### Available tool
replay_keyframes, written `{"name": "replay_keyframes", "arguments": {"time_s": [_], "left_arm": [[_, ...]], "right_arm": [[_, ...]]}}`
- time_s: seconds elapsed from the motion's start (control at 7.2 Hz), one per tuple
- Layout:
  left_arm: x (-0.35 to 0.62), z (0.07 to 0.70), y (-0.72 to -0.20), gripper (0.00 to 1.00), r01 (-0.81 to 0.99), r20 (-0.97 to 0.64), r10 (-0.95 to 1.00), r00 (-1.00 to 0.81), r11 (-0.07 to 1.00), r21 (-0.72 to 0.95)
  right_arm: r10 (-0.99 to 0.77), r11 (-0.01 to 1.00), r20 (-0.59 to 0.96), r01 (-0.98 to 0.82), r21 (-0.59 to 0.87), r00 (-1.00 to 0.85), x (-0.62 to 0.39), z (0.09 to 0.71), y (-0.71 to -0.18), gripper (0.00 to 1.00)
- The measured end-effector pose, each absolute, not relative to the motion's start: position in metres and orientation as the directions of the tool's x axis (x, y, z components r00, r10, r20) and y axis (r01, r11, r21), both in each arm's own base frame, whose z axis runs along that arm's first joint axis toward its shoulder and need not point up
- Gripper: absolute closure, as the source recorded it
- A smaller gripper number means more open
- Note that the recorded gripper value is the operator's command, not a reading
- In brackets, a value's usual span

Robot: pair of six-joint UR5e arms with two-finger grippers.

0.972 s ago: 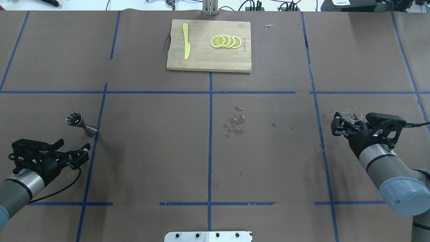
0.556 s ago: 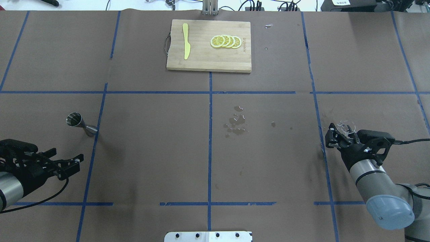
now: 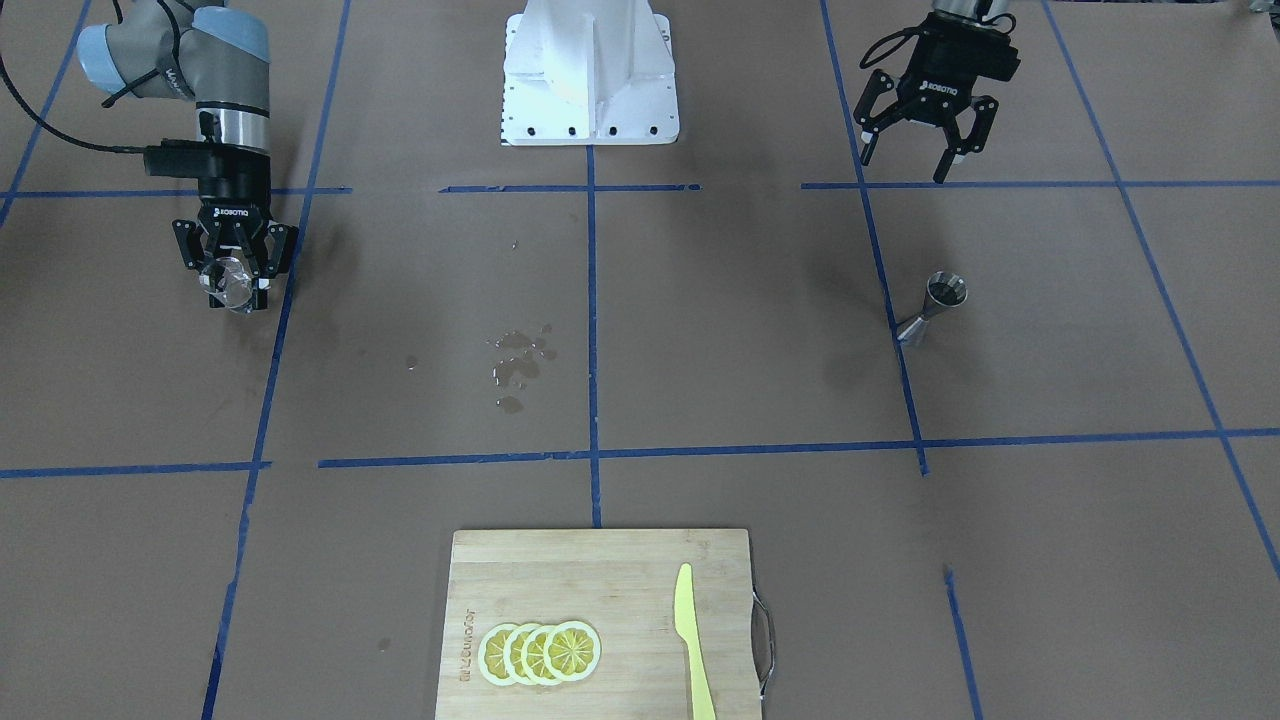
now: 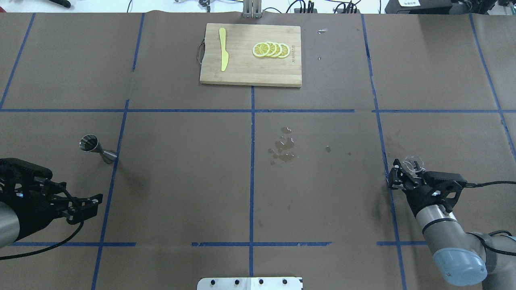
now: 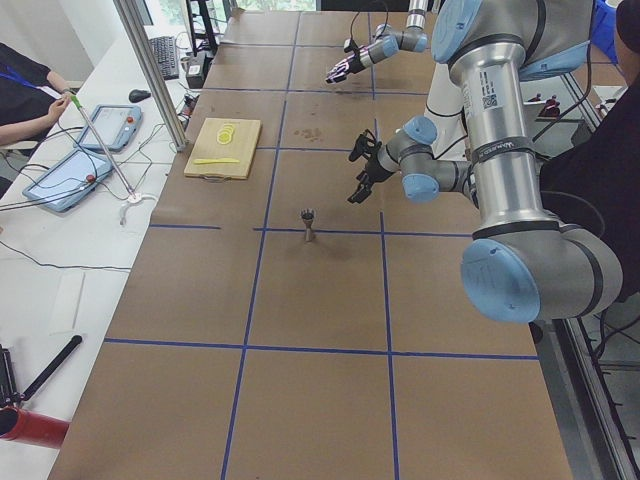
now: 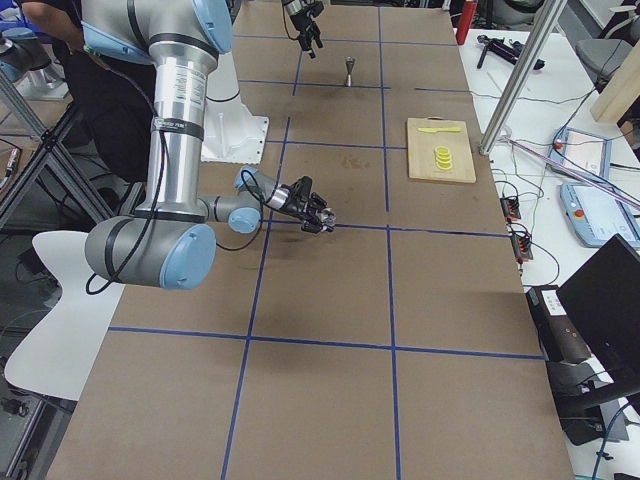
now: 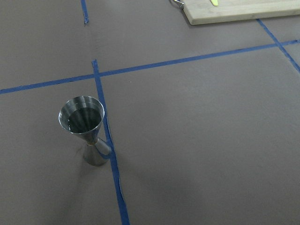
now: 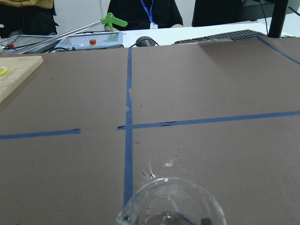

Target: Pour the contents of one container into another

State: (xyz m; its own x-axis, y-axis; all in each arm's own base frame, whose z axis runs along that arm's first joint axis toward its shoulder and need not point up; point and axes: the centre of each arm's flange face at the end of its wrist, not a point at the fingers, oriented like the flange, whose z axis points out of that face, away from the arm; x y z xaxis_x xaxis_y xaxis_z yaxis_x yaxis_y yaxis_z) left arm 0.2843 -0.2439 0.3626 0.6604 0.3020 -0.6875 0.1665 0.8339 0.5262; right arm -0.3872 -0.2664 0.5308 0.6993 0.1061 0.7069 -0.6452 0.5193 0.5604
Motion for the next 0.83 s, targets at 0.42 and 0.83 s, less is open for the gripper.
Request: {"name": "replay_keyframes", "arguments": {"time_s": [0.42, 0.83], "left_arm": [[0.276, 0.359, -0.251, 0.0, 0.131, -0.666, 0.321, 0.674, 0.835, 0.535], [0.272, 0.359, -0.256, 0.0, 0.133, -0.658, 0.322, 0.681, 0.829, 0.543]], "right_arm": [[0.091, 0.511, 0.701, -0.638, 0.576, 0.707, -0.405, 0.541, -0.263, 0.52], [0.086, 0.485, 0.687, -0.632, 0.604, 0.722, -0.413, 0.548, -0.264, 0.0]]}}
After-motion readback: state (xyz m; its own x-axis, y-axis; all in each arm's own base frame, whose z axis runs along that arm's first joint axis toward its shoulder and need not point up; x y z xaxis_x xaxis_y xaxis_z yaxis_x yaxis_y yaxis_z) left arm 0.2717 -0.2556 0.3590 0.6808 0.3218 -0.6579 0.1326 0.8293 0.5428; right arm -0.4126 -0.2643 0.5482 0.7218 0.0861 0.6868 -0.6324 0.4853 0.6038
